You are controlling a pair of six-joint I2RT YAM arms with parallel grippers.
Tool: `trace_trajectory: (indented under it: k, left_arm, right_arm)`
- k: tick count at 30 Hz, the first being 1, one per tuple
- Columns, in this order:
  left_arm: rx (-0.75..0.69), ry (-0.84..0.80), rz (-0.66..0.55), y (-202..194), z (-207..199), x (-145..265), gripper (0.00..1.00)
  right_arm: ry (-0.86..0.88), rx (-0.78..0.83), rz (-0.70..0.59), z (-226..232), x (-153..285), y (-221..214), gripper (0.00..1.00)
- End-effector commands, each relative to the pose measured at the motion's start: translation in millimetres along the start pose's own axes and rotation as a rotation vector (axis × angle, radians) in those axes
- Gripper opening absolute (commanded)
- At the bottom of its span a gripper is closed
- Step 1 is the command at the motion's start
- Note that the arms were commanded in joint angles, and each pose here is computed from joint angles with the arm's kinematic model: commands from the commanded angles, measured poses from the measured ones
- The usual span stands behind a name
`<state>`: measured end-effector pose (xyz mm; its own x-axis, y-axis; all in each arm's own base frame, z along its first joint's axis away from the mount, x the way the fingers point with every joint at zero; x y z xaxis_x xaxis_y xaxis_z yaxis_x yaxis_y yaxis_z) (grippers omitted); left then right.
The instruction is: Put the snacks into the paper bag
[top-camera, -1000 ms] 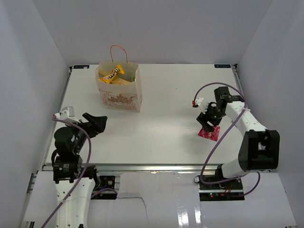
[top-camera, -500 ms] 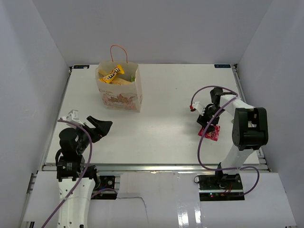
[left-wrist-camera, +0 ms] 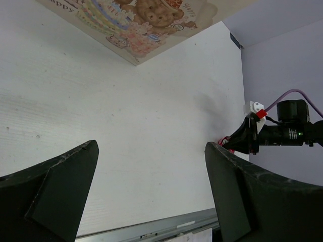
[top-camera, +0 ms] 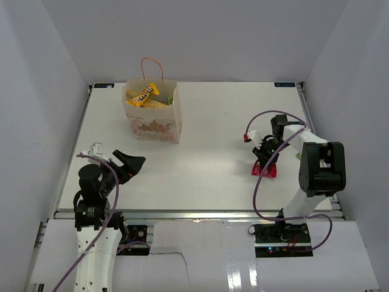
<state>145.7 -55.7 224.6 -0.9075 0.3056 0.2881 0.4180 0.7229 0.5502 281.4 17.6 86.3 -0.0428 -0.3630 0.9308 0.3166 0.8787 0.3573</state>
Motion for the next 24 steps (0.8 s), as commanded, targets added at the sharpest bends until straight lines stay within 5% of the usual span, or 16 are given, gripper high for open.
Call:
trace_trajectory:
  k: [1,4,9,19,24]
  left_arm:
    - [0.021,-0.016,0.016,-2,1,-5,0.97]
    - [0.033,-0.016,0.032,-4,3,-8,0.97]
    - [0.05,-0.024,0.049,-6,6,-14,0.97]
    - [0.1,-0.038,0.083,-12,7,-16,0.96]
    - [0.099,-0.062,0.075,-11,2,-12,0.96]
  right_arm:
    - [0.057,-0.031,-0.126,15,-3,11,0.19]
    - [0.092,-0.053,-0.256,19,14,35,0.08]
    - [0.093,-0.019,-0.434,21,60,95,0.08]
    - [-0.336,0.207,-0.765,21,186,319,0.08]
    - [-0.501,0.209,-0.892,25,196,399,0.08]
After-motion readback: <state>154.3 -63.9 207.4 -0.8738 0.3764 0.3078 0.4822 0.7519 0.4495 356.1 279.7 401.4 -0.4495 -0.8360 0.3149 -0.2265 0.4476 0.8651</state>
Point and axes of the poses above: each gripper's point midway between its finger pads, its own x axis back along the fingers, its own z axis along the line the jaws close on, y = z × x, the point moved 7 cm from there along x, back along the fingers, and after that the axes turned 6 degrees about x, right-handed, at the moved point
